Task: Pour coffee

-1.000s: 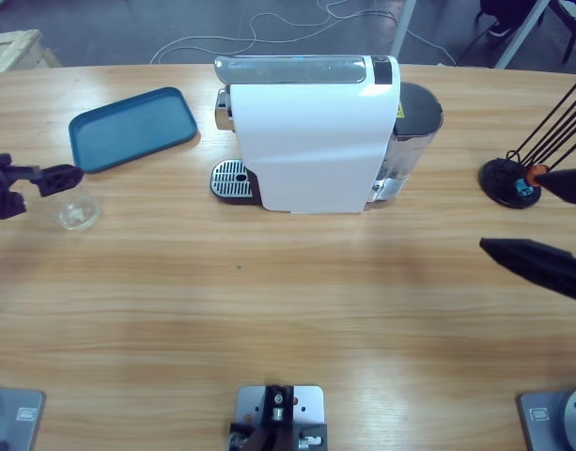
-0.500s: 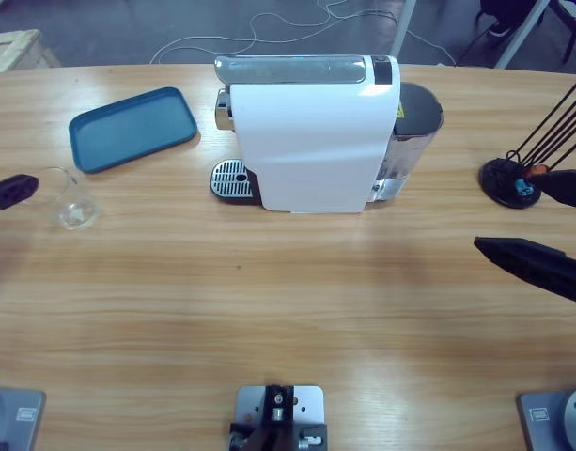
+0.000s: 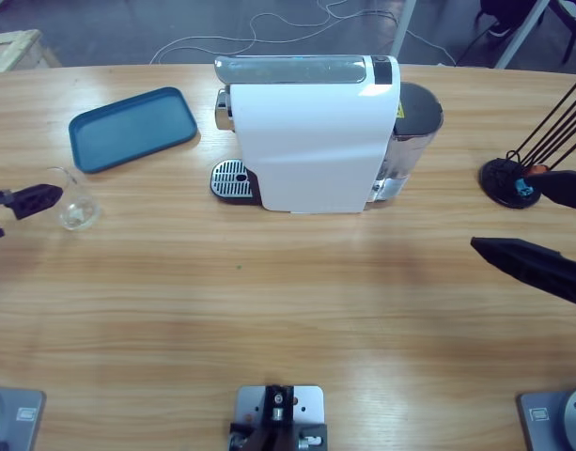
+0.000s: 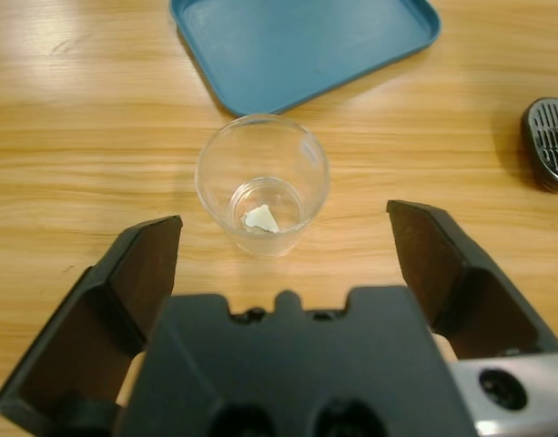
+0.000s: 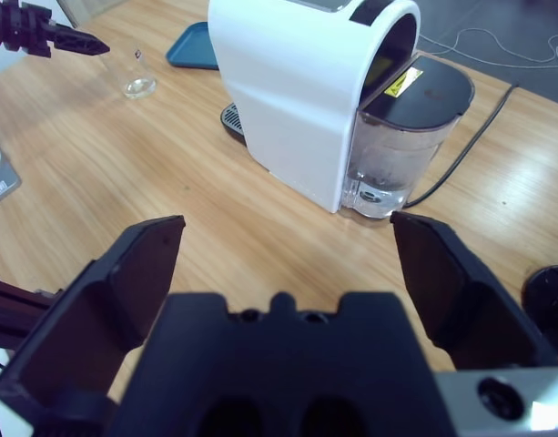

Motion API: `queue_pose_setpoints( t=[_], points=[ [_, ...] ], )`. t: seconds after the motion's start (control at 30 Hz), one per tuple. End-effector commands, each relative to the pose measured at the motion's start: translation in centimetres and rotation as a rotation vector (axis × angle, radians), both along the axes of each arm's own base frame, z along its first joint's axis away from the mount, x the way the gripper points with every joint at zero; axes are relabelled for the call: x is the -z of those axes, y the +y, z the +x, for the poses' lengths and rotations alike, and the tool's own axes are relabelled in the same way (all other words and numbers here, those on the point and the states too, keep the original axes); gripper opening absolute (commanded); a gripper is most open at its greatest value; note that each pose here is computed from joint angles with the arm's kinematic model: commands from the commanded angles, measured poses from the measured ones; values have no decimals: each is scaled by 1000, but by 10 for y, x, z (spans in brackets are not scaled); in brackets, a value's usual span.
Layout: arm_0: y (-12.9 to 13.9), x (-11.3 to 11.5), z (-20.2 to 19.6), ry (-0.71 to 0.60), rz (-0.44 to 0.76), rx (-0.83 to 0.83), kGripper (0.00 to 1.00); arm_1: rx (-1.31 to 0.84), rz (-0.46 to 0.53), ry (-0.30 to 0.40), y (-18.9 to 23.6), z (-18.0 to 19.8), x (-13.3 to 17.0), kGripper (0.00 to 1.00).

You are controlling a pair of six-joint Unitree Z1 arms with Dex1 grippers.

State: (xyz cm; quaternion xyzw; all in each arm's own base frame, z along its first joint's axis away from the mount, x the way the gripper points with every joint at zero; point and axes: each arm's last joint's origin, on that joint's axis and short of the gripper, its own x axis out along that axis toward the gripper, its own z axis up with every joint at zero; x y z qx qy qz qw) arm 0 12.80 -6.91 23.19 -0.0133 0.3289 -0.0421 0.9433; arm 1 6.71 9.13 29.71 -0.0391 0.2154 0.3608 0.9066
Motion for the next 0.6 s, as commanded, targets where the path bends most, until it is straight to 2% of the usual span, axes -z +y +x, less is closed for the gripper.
queue_pose_setpoints(
  t=[0.03,0.6],
  points=[
    [0,21,21,72,0,-41,964,6,-23,23,-3,-2,13,1000],
    [-11,51,57,139,27,-73,959,21,-30,18,-6,-3,17,1000]
  ],
)
